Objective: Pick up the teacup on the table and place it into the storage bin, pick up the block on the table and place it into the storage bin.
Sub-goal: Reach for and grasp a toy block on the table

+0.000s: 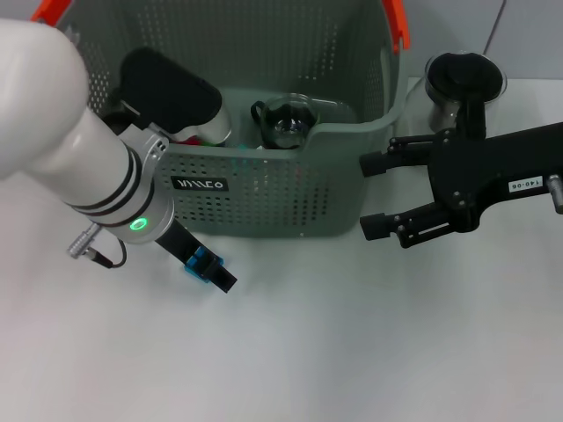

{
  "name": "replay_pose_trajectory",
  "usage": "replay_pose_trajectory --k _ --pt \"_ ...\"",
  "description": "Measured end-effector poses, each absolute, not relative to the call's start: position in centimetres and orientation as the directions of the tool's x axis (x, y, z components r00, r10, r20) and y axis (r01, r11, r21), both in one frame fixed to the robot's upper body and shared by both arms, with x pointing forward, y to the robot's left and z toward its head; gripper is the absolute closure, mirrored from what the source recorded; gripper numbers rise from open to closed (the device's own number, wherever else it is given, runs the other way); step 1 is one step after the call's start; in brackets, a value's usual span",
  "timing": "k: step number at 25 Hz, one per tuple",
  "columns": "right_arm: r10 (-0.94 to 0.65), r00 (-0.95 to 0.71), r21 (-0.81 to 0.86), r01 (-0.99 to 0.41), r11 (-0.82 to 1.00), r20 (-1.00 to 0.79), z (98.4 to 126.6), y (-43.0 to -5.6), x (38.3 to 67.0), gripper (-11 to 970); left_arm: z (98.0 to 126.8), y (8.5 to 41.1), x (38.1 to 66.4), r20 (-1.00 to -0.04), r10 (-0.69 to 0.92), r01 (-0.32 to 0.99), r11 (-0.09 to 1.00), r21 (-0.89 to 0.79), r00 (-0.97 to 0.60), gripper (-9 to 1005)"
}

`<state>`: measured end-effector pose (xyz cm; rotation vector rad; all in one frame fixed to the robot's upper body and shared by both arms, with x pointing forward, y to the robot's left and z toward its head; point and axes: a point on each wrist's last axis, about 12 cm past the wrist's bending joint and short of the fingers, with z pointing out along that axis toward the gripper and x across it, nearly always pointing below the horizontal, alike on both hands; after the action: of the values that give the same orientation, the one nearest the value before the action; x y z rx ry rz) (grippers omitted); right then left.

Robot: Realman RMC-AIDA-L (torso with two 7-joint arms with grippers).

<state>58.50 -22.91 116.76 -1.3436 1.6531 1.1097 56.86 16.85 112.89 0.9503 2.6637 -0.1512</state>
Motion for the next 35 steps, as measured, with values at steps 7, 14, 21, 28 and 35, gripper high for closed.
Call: replay_pose_trajectory --k 7,14,21,28,35 --pt "-0.357 -0.194 0.175 -0.981 0.084 -0.914 116.6 -22.9 58.4 14 112.3 16.4 57.1 -0.31 0.609 0.636 0.771 0.014 -0.731 56" --pt "-0.356 -0.194 0.175 -0.981 0.085 -0.914 116.6 -22.9 58.4 14 111.9 16.2 57.3 -0.307 0.609 0.635 0.772 0.018 -0.731 60" --pt "-0.355 -0.192 0.172 -0.981 0.086 -0.915 116.6 -22.9 58.4 14 111.7 16.0 57.6 -0.301 0.612 0.634 0.773 0.03 -0.732 64" --pt "-0.353 -0.192 0.172 -0.981 0.087 -0.916 116.6 -22.9 58.4 15 111.5 15.8 57.8 -0.294 0.617 0.638 0.769 0.033 -0.73 69" --pt "-0.354 -0.19 0.168 -0.981 0.092 -0.916 116.6 -23.0 58.5 14 111.3 15.8 57.9 -0.276 0.627 0.64 0.767 0.053 -0.728 73"
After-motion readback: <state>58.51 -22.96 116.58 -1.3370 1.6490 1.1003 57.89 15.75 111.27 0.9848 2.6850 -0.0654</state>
